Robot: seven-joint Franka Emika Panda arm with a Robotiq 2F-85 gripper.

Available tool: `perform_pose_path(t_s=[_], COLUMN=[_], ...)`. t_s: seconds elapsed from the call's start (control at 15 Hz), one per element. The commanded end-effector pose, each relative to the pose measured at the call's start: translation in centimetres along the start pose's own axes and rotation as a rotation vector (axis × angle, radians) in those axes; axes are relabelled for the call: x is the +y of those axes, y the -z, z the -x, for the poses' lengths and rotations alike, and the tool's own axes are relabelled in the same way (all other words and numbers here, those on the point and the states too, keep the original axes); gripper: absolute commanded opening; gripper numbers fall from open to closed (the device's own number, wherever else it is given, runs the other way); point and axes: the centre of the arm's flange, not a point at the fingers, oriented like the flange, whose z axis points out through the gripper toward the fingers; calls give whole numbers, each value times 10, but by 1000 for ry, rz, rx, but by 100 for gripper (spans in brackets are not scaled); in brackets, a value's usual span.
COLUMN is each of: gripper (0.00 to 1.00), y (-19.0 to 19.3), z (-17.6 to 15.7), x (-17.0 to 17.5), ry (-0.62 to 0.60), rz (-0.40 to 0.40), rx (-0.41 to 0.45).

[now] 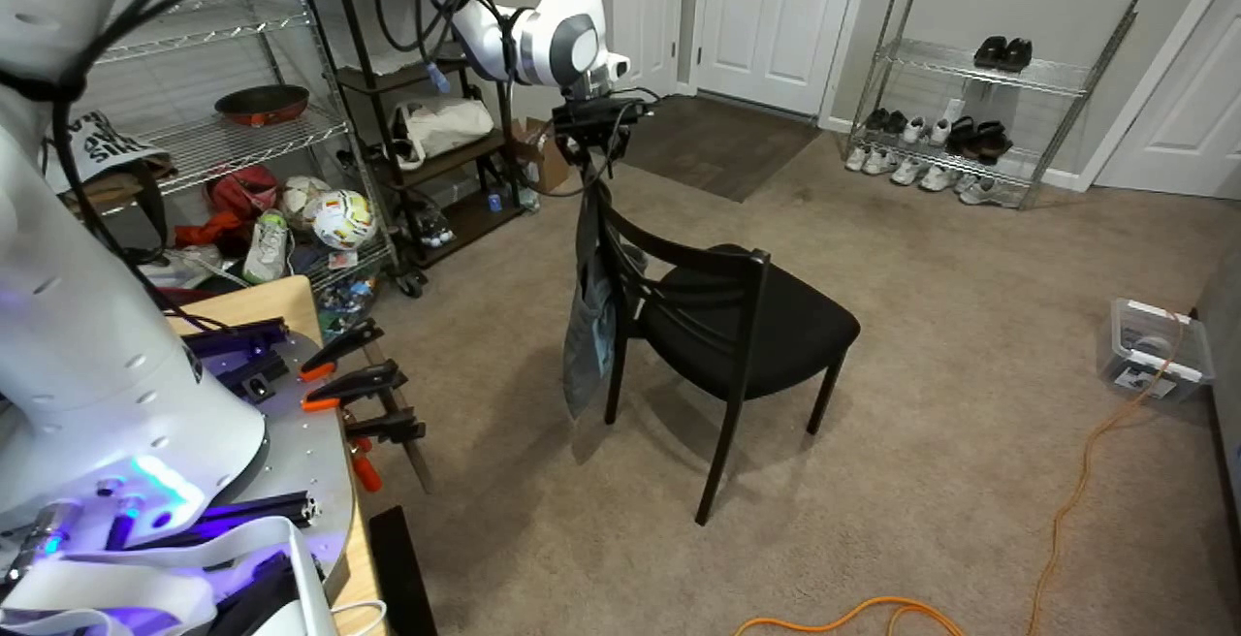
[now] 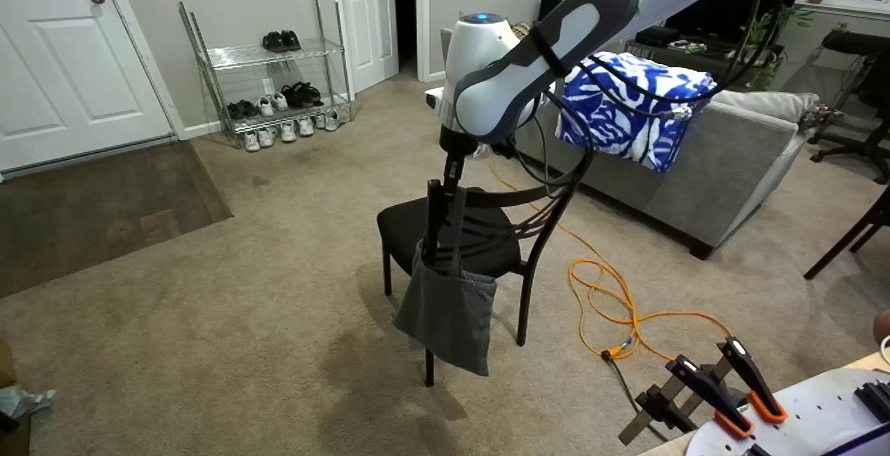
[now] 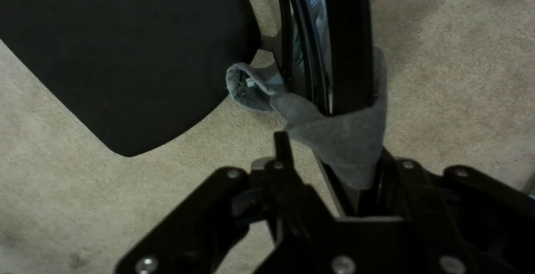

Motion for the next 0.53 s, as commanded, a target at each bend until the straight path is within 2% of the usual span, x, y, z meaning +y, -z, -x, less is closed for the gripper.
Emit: perform_pose_path(t_s=[0.0, 0.13, 0.2, 0.47], gripper=[14, 3, 2, 5], y=[11, 21, 30, 52], z=[1, 0, 1, 11], x=[-4, -13, -21, -37], ry=[32, 38, 38, 48], rz=[8, 19, 29, 82], rx=[4, 10, 13, 34])
